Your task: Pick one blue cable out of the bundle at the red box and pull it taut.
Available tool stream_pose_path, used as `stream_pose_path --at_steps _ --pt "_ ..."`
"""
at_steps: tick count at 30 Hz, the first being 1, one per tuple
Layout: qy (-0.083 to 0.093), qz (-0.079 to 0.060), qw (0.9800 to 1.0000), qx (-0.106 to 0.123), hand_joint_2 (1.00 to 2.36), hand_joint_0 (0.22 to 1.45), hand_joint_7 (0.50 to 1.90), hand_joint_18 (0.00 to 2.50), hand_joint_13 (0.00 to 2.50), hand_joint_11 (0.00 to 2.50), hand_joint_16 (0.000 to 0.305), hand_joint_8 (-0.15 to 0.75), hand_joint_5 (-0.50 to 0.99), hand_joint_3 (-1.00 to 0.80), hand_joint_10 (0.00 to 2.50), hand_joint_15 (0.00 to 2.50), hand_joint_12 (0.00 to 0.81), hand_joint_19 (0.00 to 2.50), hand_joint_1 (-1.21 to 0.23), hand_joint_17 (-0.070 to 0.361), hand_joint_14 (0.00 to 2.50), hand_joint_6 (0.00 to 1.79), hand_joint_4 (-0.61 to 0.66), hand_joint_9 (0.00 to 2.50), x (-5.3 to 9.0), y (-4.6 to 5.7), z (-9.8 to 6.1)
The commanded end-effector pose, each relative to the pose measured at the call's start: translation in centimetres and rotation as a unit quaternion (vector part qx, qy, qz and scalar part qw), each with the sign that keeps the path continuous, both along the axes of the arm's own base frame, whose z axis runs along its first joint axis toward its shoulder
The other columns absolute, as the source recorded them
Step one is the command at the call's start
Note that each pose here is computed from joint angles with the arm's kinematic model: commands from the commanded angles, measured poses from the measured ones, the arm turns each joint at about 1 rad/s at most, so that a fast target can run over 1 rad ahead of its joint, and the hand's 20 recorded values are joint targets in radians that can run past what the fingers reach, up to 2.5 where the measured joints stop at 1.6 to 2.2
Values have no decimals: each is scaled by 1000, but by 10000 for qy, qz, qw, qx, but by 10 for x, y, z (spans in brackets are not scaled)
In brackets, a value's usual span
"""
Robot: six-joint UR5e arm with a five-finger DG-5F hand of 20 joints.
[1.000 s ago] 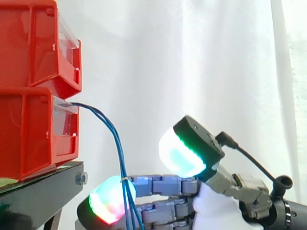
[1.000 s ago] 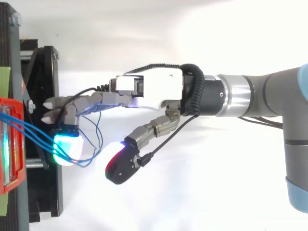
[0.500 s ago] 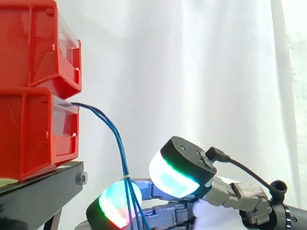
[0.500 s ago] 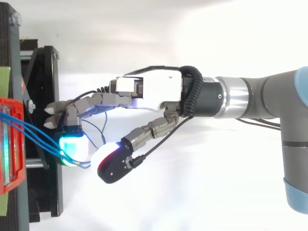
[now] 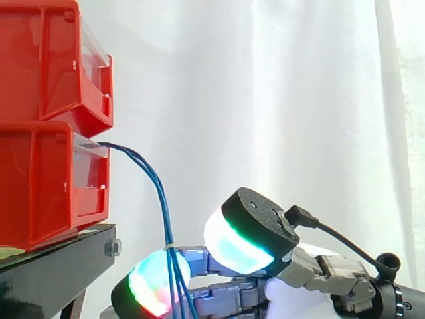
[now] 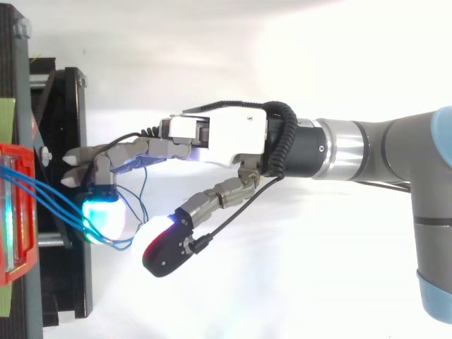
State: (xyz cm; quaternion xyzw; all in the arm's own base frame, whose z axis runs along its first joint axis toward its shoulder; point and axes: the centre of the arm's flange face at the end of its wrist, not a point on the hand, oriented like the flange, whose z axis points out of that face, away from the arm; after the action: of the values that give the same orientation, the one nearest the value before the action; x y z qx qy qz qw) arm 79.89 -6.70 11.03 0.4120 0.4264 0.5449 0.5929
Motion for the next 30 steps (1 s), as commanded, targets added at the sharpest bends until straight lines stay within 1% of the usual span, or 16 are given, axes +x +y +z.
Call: stream_pose_path --at_steps 1,2,3,4,6,7,9,10,14,21,23,24,25,26,28,30 --pt "-5 -68 10000 4 1001 558 1103 79 174 78 55 294 -138 -487 0 92 340 130 -671 124 3 501 310 353 0 3 -1" --pt "5 -93 10000 0 1001 558 1098 79 175 83 55 294 -138 -485 3 93 340 135 -672 124 2 502 311 351 1 5 -8" --pt "-25 -110 9999 1 1001 558 1098 79 175 78 55 294 -139 -487 0 89 341 122 -671 124 2 502 308 353 2 5 -8" --pt "-47 -130 9999 18 1000 557 1098 80 175 77 55 294 -139 -485 1 92 341 129 -670 124 3 502 303 352 2 4 -18" --pt "-182 -171 9997 35 1000 557 1096 81 175 78 55 294 -139 -484 1 95 341 129 -669 124 3 502 311 354 6 5 -19" --pt "-197 -185 9996 42 1001 556 1097 82 175 78 55 295 -139 -483 1 93 341 129 -669 124 3 502 314 355 5 4 -21" --pt "-263 -233 9994 75 1001 557 1096 83 176 78 55 295 -139 -485 1 92 341 128 -667 123 3 502 305 356 7 4 -17" --pt "-262 -260 9993 92 1001 556 1090 82 178 73 55 295 -139 -485 1 89 341 131 -666 123 2 502 312 357 6 3 -17" --pt "-293 -272 9991 106 1000 556 1090 87 184 78 55 295 -139 -483 2 94 343 133 -665 123 2 502 315 358 7 2 -17" --pt "-345 -269 9990 99 1001 572 1115 106 195 74 55 294 -136 -476 1 86 339 139 -681 123 3 502 307 362 9 3 -13" --pt "-345 -264 9990 92 1001 576 1123 120 199 78 55 294 -135 -481 0 84 338 125 -689 123 2 502 301 367 9 4 -13" --pt "-344 -256 9990 95 1001 575 1125 119 199 76 55 295 -135 -481 3 83 338 125 -692 123 4 502 302 367 10 7 -13" --pt "-305 -243 9992 86 1001 576 1124 120 205 66 55 294 -134 -481 0 89 339 132 -692 123 3 502 301 369 9 10 -14" --pt "-305 -252 9992 81 1001 576 1125 123 205 76 55 295 -134 -483 1 89 339 119 -693 123 2 502 304 368 9 10 -14" --pt "-302 -263 9992 77 1001 577 1131 124 206 70 55 295 -134 -485 0 86 339 132 -693 123 2 502 290 371 9 13 -14" --pt "-312 -315 9990 74 1001 577 1133 126 207 79 55 295 -133 -483 2 86 339 124 -694 123 3 502 296 373 10 15 -15"
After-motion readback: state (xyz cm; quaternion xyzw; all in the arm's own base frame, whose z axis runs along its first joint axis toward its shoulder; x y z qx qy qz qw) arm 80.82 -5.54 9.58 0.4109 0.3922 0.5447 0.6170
